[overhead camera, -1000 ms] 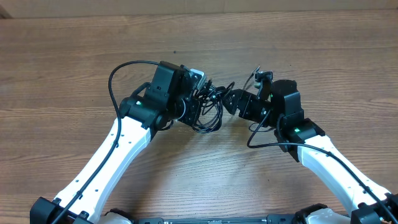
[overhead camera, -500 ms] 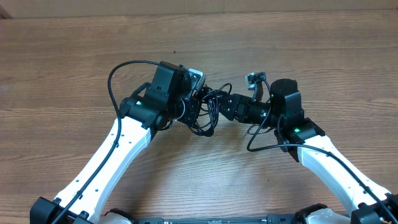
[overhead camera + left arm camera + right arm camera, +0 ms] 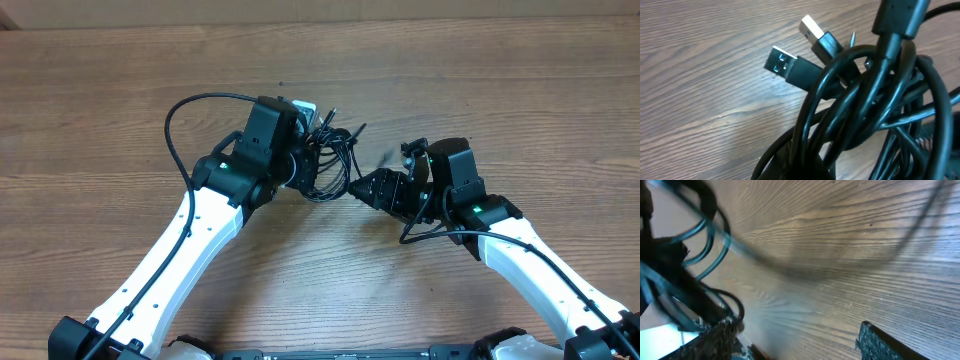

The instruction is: Untangle cables

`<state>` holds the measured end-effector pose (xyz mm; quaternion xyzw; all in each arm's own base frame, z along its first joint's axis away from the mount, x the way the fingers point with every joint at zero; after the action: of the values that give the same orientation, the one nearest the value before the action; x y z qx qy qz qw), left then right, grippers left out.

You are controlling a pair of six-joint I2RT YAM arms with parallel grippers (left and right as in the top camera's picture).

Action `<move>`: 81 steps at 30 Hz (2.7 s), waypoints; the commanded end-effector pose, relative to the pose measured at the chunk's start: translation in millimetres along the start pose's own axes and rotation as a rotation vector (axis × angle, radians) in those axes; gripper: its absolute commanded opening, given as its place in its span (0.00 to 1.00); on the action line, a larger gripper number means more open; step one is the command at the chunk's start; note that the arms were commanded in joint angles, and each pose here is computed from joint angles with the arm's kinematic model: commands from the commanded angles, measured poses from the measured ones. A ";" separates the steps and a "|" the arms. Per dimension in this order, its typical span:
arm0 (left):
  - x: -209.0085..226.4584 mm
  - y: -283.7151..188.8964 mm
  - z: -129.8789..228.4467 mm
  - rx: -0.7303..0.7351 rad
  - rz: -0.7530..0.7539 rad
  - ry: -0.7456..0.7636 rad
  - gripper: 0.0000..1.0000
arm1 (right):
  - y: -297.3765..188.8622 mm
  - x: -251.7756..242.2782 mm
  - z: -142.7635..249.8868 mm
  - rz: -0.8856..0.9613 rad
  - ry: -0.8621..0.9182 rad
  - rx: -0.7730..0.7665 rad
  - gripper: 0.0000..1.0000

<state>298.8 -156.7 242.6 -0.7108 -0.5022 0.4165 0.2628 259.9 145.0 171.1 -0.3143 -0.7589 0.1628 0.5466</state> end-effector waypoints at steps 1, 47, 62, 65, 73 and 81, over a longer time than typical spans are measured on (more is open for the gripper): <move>0.6 -6.0 -7.8 -0.061 -0.055 -0.026 0.04 | -3.1 10.4 0.2 -0.063 -0.016 0.015 0.78; -26.3 -5.0 -0.3 -0.017 0.112 0.103 0.04 | -19.6 61.3 -46.5 -0.383 -0.049 -0.222 0.68; -41.2 -5.5 8.3 0.036 0.215 0.127 0.04 | -12.9 37.7 -50.9 -0.172 -0.013 -0.325 0.57; -41.2 -5.5 8.3 0.036 0.215 0.127 0.04 | -10.6 35.5 -50.8 -0.165 -0.013 -0.320 0.50; -41.1 -5.5 8.3 0.036 0.214 0.127 0.04 | 2.4 23.5 -48.9 -0.141 0.020 -0.280 0.26; -37.6 -4.8 6.3 0.015 0.170 0.125 0.04 | 3.4 27.1 -45.2 -0.190 0.010 -0.233 0.06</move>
<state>284.5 -187.3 245.9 -0.7595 -0.4237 0.4127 0.2708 296.5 158.9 206.7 -0.3123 -0.7942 0.0132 0.5211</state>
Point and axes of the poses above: each gripper's point midway between its finger pads, its own y axis out along the fingers, its own x axis along the line the jaws close on, z = x × y, the point moved 9 cm from there along -y, back along the fingers, and after that the axes turned 13 degrees about -y, right-handed, at the moved point
